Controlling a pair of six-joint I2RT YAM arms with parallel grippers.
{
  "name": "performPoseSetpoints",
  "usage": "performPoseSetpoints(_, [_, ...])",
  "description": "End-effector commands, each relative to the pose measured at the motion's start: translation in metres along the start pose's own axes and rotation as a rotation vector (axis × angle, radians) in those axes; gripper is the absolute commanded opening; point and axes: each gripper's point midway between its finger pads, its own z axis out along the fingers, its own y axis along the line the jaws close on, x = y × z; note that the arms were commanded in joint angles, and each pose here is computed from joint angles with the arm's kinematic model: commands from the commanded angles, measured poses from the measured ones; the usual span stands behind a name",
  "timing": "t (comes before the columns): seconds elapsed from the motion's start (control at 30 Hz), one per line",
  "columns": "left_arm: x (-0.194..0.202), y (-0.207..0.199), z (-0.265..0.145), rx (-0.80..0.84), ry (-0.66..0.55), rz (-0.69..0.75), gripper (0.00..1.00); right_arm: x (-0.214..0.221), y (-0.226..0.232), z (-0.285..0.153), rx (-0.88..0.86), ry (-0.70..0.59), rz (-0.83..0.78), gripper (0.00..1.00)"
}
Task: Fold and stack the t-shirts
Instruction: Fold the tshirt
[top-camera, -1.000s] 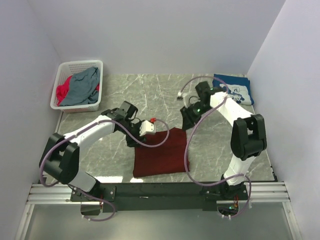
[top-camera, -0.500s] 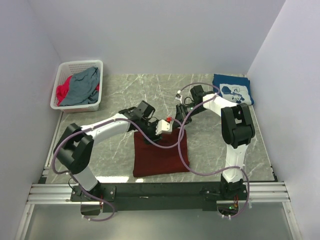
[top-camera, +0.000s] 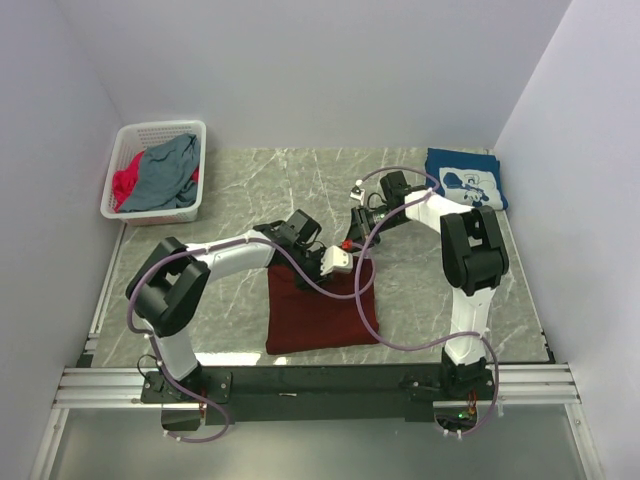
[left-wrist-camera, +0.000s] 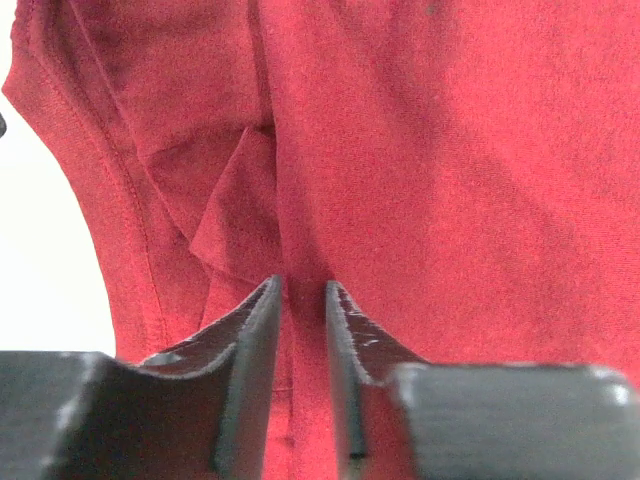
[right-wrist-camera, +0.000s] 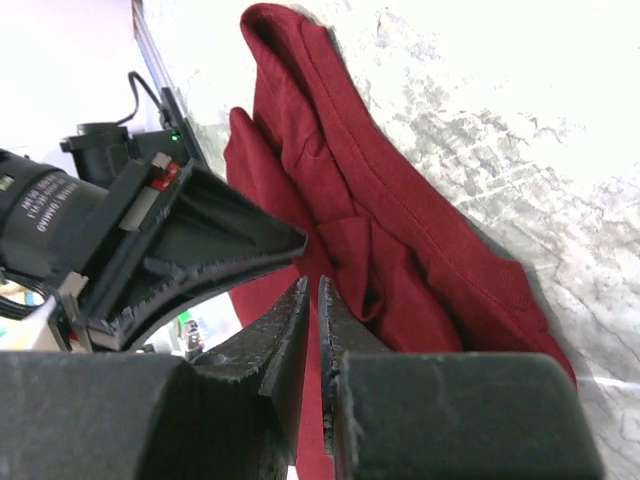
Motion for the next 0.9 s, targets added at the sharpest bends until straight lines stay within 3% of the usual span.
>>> performPoseSetpoints(0.0, [-0.005,0.0,0.002,-0.011,-0.019,0.019,0.22,-0.006,0.004,0.005,-0.047,-0.011,0.008,0.15])
performPoseSetpoints(0.1, [-0.008,-0.005,-0.001,-0.012,-0.026,0.043,0.09,-0.007,0.004,0.007,-0.063,-0.011,0.027,0.15])
performPoseSetpoints(0.27, [-0.01,-0.013,-0.004,0.011,-0.026,0.028,0.02,-0.007,0.01,0.022,-0.102,0.002,0.038,0.15])
performPoseSetpoints(0.4, [-0.008,-0.013,-0.001,0.0,-0.015,0.02,0.28,-0.007,0.014,0.028,-0.109,0.011,0.023,0.14])
performPoseSetpoints(0.5, [-0.002,-0.011,0.002,-0.005,0.006,0.018,0.37,-0.008,0.014,0.029,-0.107,0.011,0.021,0.14])
performPoseSetpoints(0.57, [-0.001,-0.009,0.004,-0.012,0.008,0.024,0.37,-0.007,0.013,0.03,-0.11,0.016,0.027,0.14])
performPoseSetpoints(0.67, [0.0,-0.009,0.005,-0.009,0.011,0.022,0.27,-0.001,0.014,0.036,-0.118,0.033,0.032,0.14])
performPoseSetpoints(0.7, [-0.002,-0.009,0.004,-0.009,0.004,0.023,0.15,0.003,0.016,0.04,-0.123,0.046,0.03,0.13])
performPoseSetpoints(0.8, [-0.009,-0.01,-0.003,-0.023,-0.011,0.04,0.01,0.013,0.017,0.048,-0.139,0.076,0.042,0.13])
performPoseSetpoints(0.87, [-0.013,-0.012,-0.008,-0.033,-0.018,0.074,0.01,0.022,0.015,0.056,-0.145,0.104,0.056,0.13])
